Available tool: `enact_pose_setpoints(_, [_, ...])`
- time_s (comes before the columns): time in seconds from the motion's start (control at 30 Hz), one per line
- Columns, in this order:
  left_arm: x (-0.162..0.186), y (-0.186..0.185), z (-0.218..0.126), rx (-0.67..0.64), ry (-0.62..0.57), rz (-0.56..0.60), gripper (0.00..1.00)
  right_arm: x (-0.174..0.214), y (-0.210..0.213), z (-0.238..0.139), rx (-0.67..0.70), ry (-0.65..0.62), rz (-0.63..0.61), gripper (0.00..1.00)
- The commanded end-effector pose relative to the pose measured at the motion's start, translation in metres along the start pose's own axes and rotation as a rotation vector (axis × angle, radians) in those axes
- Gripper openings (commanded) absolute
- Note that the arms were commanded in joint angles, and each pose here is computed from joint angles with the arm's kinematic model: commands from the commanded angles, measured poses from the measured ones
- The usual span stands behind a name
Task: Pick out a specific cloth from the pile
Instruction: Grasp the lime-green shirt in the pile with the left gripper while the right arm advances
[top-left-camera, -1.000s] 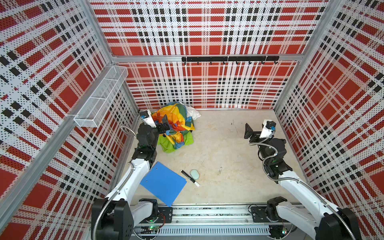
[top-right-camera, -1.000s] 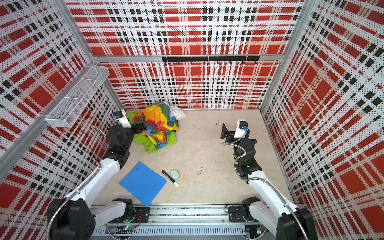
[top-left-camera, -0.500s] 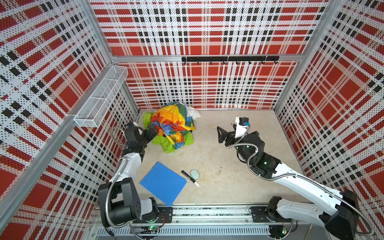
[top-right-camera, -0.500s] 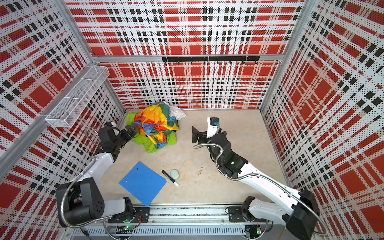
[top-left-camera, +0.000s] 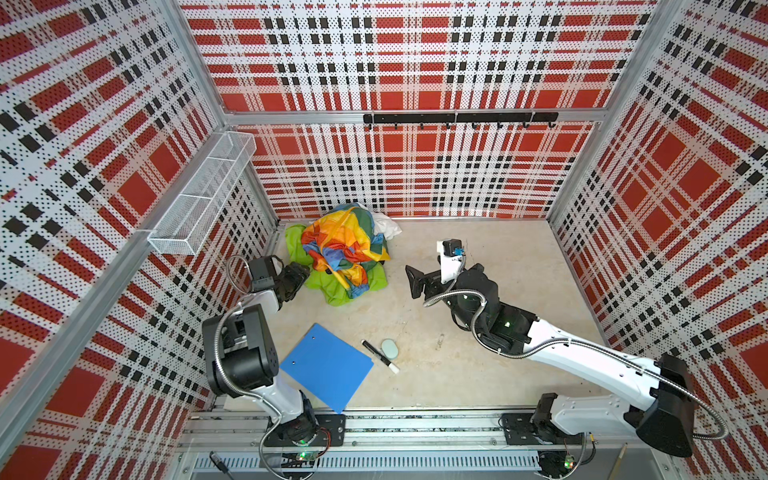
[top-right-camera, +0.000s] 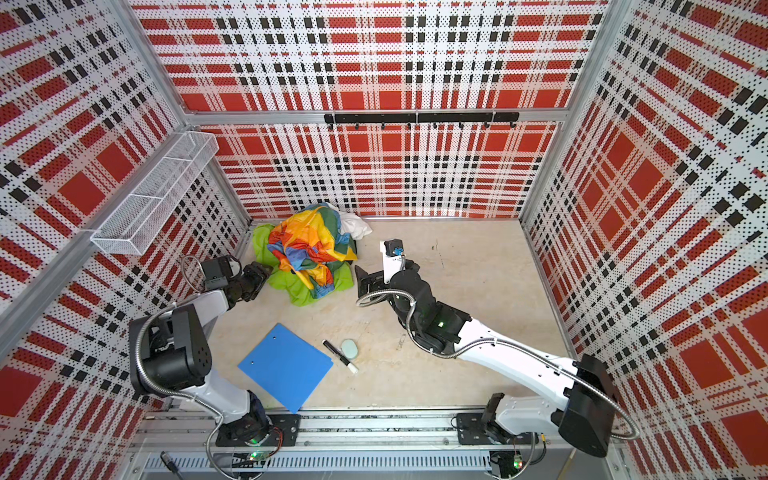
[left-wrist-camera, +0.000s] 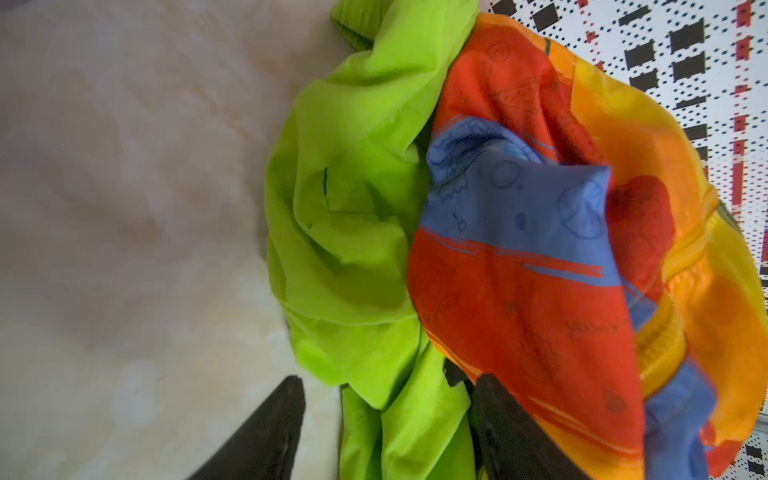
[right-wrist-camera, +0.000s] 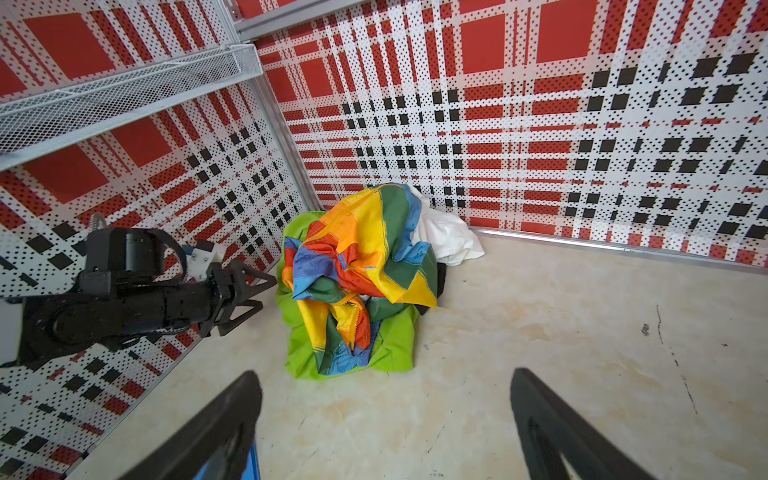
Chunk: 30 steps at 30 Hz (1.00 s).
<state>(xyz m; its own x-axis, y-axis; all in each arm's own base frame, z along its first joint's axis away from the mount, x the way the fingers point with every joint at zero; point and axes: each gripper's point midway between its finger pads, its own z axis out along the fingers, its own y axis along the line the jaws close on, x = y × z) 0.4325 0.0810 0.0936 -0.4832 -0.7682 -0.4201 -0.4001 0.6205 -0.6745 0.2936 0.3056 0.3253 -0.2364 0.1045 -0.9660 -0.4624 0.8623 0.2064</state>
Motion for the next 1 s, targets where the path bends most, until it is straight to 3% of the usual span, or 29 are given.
enact_pose_setpoints(0.0, [-0.007,-0.001,0.01,0.008,0.021,-0.018,0.65,-0.019,0.009,-0.001,-0.009,-0.049,-0.007,1.0])
enact_pose_setpoints(0.13, [-0.002,0.009,0.025,-0.004,0.074,-0.052,0.6,-0.018,0.01,-0.001,-0.005,-0.05,-0.003,1.0])
enact_pose_setpoints(0.43, [-0.001,0.025,0.041,-0.04,0.083,-0.07,0.6,-0.013,0.008,0.001,0.017,-0.067,0.021,1.0])
enact_pose_setpoints(0.67, [-0.001,0.028,0.047,-0.048,0.087,-0.073,0.54,-0.008,0.013,0.001,0.011,-0.061,0.021,1.0])
enact_pose_setpoints(0.83, [-0.002,0.023,0.052,-0.028,0.095,-0.062,0.42,-0.008,0.013,-0.001,0.018,-0.061,0.018,1.0])
enact_pose_setpoints(0.97, [-0.006,0.017,0.052,-0.007,0.095,-0.057,0.19,-0.01,0.012,-0.004,0.026,-0.062,0.012,1.0])
